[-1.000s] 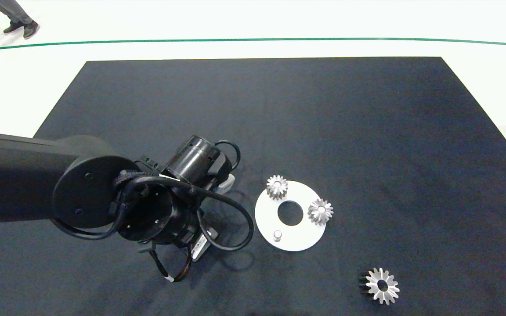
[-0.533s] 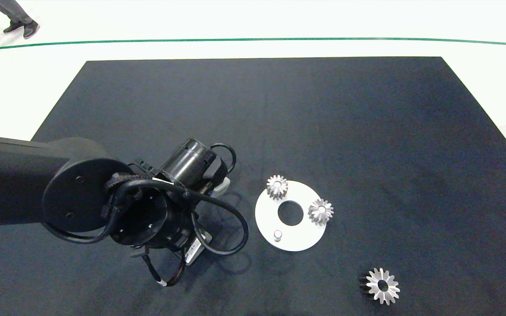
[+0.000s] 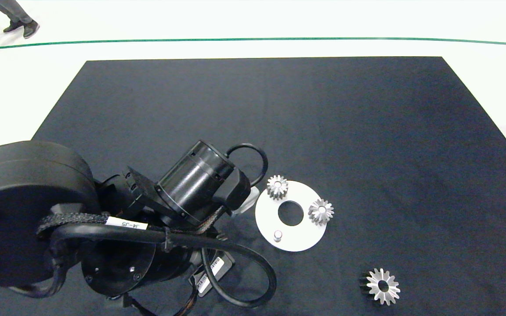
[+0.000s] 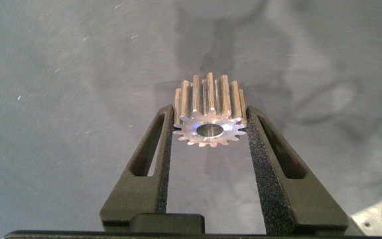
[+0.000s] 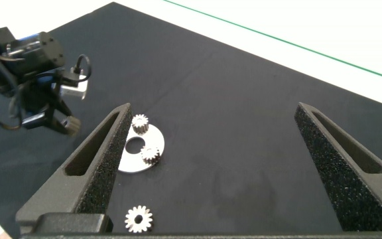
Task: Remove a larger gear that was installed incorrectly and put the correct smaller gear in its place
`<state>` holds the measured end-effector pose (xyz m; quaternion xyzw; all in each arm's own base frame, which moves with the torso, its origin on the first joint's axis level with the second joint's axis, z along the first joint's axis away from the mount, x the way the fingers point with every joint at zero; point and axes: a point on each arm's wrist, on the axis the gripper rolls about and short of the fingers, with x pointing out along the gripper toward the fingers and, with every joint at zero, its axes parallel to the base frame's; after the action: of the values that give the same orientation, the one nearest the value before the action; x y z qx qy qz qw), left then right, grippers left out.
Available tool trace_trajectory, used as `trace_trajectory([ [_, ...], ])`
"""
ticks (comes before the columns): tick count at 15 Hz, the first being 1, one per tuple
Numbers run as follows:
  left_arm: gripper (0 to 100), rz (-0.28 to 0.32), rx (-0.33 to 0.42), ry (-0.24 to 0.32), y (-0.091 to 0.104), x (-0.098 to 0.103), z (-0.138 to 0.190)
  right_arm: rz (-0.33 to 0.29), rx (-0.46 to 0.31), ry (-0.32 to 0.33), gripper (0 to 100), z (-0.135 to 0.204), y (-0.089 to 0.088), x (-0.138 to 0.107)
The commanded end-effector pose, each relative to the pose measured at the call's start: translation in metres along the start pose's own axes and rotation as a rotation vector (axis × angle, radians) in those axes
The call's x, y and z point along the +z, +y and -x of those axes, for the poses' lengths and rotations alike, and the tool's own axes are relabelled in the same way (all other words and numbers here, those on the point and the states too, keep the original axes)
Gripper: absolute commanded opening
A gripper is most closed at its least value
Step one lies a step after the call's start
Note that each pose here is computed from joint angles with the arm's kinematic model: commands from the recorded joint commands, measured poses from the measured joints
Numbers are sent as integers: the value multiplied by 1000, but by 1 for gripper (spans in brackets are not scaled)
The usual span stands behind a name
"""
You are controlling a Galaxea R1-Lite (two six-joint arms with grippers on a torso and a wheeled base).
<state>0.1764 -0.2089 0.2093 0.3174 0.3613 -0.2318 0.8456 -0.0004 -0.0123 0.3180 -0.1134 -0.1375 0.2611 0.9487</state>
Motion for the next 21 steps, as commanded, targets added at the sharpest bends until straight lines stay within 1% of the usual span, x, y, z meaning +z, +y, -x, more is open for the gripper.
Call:
trace_trajectory([
  [1,28,-19,-22,-70,-8,11,15,3,-2,4,100,0,0,-1],
  [2,28,-25,-36,-111,-12,19,24,5,0,8,100,0,1,-2],
  [3,28,-31,-45,-138,-14,26,31,6,0,8,100,0,1,-2],
  [4,28,-47,-59,-148,-18,33,38,6,-2,7,100,0,1,-1],
  [6,28,-88,-79,-125,-27,46,44,6,-2,7,100,0,1,-1],
  [7,28,-103,-85,-115,-31,49,43,6,-2,7,100,0,1,-1],
  [8,28,-118,-91,-104,-39,58,36,6,-2,7,100,0,1,-1],
  [10,28,-135,-93,-76,-49,63,21,5,-2,5,100,0,0,-1],
  [12,28,-151,-99,-64,-57,66,14,6,-2,7,100,0,1,-1],
  [14,28,-156,-103,-69,-63,71,11,6,0,6,100,0,1,-1],
  [18,28,-168,-102,-81,-66,79,7,4,-2,2,100,0,0,-1],
  [19,28,-181,-98,-77,-65,80,4,4,-2,2,100,0,0,-1],
  [21,28,-178,-92,-61,-64,80,-3,3,-3,-1,100,1,0,0],
])
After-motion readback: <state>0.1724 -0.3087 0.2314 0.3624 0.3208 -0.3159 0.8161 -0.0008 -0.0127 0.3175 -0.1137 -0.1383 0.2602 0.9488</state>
